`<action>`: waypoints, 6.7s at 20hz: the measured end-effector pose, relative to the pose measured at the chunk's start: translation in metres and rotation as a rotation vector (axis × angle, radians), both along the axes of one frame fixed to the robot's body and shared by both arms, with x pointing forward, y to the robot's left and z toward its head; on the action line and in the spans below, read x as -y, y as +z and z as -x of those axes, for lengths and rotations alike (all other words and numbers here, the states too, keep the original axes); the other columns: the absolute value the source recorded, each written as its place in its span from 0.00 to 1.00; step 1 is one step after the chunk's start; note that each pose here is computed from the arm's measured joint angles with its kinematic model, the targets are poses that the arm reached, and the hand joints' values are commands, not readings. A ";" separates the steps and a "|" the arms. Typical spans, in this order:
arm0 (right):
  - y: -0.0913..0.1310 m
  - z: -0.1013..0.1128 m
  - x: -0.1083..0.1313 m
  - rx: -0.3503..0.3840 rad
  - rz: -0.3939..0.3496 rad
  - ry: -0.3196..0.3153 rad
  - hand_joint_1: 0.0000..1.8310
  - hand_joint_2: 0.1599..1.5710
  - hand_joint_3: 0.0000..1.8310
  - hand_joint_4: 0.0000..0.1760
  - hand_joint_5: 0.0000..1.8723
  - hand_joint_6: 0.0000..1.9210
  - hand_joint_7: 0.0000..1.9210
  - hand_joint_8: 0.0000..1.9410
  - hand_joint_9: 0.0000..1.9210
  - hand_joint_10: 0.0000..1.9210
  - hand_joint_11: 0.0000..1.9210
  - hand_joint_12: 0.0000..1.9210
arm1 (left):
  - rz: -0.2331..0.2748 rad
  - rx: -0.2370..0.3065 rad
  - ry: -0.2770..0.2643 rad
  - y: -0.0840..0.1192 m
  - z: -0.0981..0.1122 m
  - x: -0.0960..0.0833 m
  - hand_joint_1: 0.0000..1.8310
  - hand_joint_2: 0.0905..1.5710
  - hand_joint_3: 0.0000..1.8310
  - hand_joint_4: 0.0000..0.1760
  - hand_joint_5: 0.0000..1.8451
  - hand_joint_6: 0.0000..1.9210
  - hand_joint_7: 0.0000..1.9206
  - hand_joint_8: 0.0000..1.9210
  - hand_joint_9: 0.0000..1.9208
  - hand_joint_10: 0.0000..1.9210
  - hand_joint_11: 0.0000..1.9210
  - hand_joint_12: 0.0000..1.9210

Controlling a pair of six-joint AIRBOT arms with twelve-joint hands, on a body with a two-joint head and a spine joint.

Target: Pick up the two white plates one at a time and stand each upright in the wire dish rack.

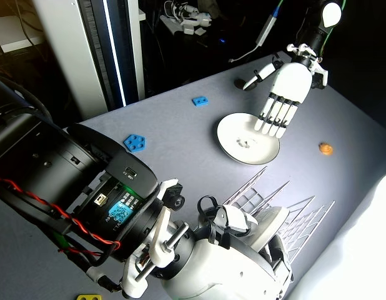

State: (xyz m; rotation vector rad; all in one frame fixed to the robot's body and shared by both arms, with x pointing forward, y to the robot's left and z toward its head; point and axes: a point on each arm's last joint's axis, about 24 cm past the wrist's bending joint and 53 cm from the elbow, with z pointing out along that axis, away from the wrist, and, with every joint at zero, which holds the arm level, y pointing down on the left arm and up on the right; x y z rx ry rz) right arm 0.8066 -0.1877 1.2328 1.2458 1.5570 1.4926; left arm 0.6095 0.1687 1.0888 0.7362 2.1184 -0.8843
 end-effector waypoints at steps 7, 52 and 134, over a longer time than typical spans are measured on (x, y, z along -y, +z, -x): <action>0.005 -0.001 0.000 0.014 -0.009 -0.003 0.62 0.67 0.00 0.00 0.40 0.09 0.46 0.02 0.42 0.07 0.17 0.65 | 0.000 0.000 0.000 0.000 0.000 0.000 0.00 0.66 0.00 0.00 0.01 0.00 0.00 0.00 0.00 0.00 0.00 0.00; 0.075 0.145 -0.154 0.854 0.580 0.482 0.49 0.45 0.00 0.00 0.00 0.00 0.00 0.00 0.00 0.00 0.00 0.00 | -0.052 -0.104 0.058 -0.038 0.005 -0.025 0.00 0.66 0.00 0.00 0.01 0.00 0.01 0.00 0.00 0.00 0.00 0.00; -0.010 0.192 -0.242 0.945 0.793 0.646 0.82 0.64 0.00 0.00 0.55 0.44 0.59 0.31 0.51 0.46 0.48 0.72 | 0.126 0.047 0.099 0.072 -0.017 -0.035 0.00 0.66 0.00 0.00 0.00 0.00 0.00 0.00 0.00 0.00 0.00 0.00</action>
